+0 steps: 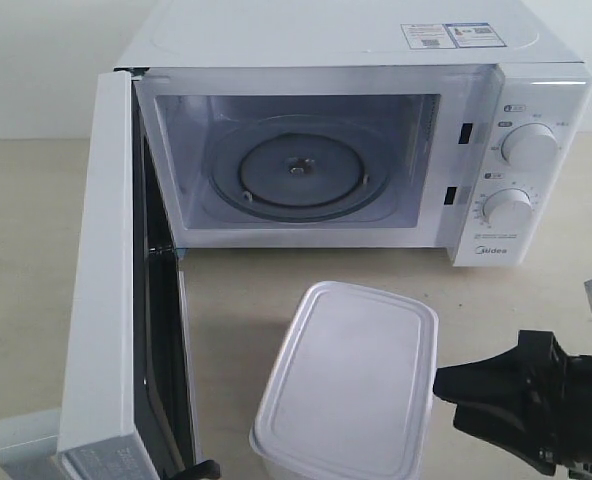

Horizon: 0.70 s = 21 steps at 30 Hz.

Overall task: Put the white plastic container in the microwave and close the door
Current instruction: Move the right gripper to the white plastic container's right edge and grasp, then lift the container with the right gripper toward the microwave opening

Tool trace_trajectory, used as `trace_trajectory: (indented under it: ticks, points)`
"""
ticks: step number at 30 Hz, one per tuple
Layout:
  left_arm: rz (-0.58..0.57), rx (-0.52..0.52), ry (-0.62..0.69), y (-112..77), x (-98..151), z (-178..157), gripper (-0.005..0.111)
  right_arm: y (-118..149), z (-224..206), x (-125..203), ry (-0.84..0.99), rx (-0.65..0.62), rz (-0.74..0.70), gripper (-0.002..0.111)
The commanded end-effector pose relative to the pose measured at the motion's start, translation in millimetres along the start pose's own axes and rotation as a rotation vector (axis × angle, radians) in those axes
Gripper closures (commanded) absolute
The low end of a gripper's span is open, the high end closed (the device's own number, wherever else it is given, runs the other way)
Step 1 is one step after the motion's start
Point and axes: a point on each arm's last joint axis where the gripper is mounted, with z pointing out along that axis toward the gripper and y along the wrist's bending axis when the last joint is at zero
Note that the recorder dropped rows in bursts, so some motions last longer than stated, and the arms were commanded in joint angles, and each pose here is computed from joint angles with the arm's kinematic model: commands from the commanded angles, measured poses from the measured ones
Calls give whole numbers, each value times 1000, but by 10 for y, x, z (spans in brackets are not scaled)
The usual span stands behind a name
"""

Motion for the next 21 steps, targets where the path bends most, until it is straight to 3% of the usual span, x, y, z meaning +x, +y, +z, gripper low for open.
trace_trajectory:
  ticks: [1,13,15,18,21]
  points:
    - [-17,3,1,-1,9,2,102,3,108,-27,13,29,-44,61]
    - [-17,3,1,-1,9,2,102,60,361,-124,8,87,-37,62]
    - [-17,3,1,-1,9,2,102,71,383,-139,7,96,-34,74]
    - [-17,3,1,-1,9,2,102,58,409,-124,8,131,-38,103]
    - [-17,3,1,-1,9,2,102,58,409,-124,9,131,-51,108]
